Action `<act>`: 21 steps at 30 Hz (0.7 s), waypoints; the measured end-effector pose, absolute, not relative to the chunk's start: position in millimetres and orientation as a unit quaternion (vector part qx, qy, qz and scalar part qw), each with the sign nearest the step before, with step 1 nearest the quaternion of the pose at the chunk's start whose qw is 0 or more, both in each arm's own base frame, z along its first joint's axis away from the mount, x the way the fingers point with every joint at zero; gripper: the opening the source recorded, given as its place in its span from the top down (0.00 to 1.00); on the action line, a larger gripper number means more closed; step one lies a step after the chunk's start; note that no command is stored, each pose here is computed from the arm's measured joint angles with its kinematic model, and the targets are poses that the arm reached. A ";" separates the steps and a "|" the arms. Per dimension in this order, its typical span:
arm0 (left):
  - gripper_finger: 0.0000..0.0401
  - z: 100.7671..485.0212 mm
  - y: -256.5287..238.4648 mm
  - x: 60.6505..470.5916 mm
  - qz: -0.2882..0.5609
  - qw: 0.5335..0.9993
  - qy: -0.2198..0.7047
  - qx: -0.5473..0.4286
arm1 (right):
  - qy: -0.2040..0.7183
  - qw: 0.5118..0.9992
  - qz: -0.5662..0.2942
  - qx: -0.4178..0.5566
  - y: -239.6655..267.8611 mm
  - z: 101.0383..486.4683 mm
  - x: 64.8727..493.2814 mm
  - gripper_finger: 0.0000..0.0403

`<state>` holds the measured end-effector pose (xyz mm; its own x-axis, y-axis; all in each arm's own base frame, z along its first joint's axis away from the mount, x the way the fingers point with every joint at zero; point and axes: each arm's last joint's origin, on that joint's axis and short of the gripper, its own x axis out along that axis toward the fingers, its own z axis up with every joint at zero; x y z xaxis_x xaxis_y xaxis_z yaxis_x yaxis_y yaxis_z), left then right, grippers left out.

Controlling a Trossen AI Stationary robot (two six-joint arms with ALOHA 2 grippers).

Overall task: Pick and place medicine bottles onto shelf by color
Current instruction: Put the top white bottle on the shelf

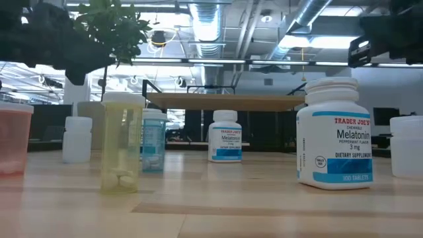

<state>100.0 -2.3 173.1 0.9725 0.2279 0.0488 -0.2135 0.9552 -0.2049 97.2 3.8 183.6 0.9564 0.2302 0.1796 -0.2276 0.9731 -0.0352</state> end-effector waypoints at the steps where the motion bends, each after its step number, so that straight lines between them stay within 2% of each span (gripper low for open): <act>1: 0.61 174.9 -2.9 100.1 0.100 0.988 -0.045 -0.112 | -0.097 0.991 0.093 -0.023 2.6 184.2 97.4 0.94; 5: 0.61 184.4 -3.8 99.1 0.076 0.985 -0.091 -0.126 | -0.140 0.986 0.046 -0.082 0.4 191.9 95.9 0.94; 8: 0.61 189.3 -3.6 98.1 0.081 0.988 -0.112 -0.070 | -0.191 0.977 0.042 -0.088 0.6 202.1 92.5 0.93; 10: 0.61 192.2 -3.5 97.4 0.085 0.988 -0.124 -0.037 | -0.187 0.979 0.047 -0.068 0.8 206.5 91.7 0.89; 13: 0.61 199.6 -3.4 95.3 0.079 0.982 -0.163 -0.058 | -0.212 0.975 0.050 -0.048 1.0 224.1 87.3 0.79; 16: 0.60 202.8 -4.8 94.5 0.048 0.980 -0.179 -0.076 | -0.227 0.971 0.050 -0.048 1.1 239.6 84.5 0.64; 21: 0.51 210.7 -5.5 99.9 0.050 0.984 -0.158 -0.068 | -0.248 0.967 0.060 -0.011 1.3 261.9 82.7 0.42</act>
